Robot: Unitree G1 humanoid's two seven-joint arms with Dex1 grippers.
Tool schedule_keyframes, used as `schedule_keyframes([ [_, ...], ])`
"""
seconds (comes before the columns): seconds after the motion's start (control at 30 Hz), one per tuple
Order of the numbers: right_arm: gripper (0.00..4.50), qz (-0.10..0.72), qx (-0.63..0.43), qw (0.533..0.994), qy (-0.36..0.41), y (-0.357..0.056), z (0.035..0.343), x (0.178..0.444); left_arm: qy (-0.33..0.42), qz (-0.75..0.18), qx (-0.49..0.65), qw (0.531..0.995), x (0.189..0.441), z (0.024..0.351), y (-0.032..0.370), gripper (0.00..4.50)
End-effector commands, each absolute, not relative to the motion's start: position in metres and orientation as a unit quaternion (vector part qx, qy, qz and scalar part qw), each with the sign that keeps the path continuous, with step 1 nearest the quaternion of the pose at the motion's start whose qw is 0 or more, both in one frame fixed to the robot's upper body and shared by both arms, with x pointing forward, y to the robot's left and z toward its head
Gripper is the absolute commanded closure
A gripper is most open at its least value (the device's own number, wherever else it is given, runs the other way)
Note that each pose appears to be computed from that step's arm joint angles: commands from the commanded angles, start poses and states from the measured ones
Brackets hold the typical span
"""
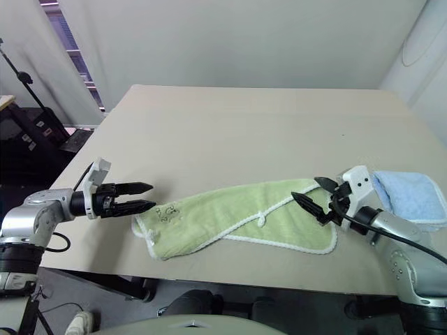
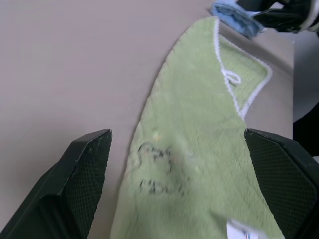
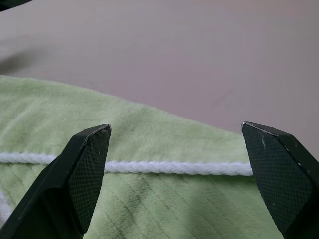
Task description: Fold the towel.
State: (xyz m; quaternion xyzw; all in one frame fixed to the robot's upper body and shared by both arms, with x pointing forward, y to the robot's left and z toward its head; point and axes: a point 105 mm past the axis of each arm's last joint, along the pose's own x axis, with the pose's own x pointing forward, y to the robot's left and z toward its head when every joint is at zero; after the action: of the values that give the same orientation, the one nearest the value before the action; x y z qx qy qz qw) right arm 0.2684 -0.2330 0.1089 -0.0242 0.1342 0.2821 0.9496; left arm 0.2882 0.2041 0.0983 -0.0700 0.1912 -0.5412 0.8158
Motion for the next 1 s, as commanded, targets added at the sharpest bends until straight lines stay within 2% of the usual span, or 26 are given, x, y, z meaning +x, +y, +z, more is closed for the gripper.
schedule_keyframes([
  [0.03, 0.13, 0.278, -0.027, 0.954, 0.112, -0.232, 0.119, 0.276, 0.157, -0.566, -0.050, 0.808, 0.294, 0.114, 0.192, 0.00],
  [0.2, 0.13, 0.256, -0.042, 0.959, 0.114, -0.242, 0.120, 0.283, 0.133, -0.588, -0.047, 0.797, 0.298, 0.121, 0.175, 0.00],
  [0.3, 0.13, 0.197, -0.035, 0.970, 0.141, -0.260, 0.115, 0.291, 0.125, -0.601, -0.050, 0.788, 0.296, 0.121, 0.163, 0.00],
  [0.5, 0.13, 0.139, -0.109, 0.974, 0.144, -0.291, 0.108, 0.288, 0.117, -0.622, -0.040, 0.773, 0.292, 0.115, 0.142, 0.00],
  [0.7, 0.13, 0.138, -0.125, 0.967, 0.174, -0.306, 0.090, 0.294, 0.122, -0.627, -0.028, 0.769, 0.290, 0.103, 0.129, 0.00],
  [0.83, 0.13, 0.111, -0.160, 0.967, 0.164, -0.318, 0.083, 0.312, 0.120, -0.628, -0.032, 0.768, 0.289, 0.102, 0.128, 0.00],
  [1.0, 0.13, 0.131, -0.193, 0.961, 0.148, -0.305, 0.080, 0.330, 0.118, -0.620, -0.030, 0.775, 0.287, 0.101, 0.129, 0.00],
])
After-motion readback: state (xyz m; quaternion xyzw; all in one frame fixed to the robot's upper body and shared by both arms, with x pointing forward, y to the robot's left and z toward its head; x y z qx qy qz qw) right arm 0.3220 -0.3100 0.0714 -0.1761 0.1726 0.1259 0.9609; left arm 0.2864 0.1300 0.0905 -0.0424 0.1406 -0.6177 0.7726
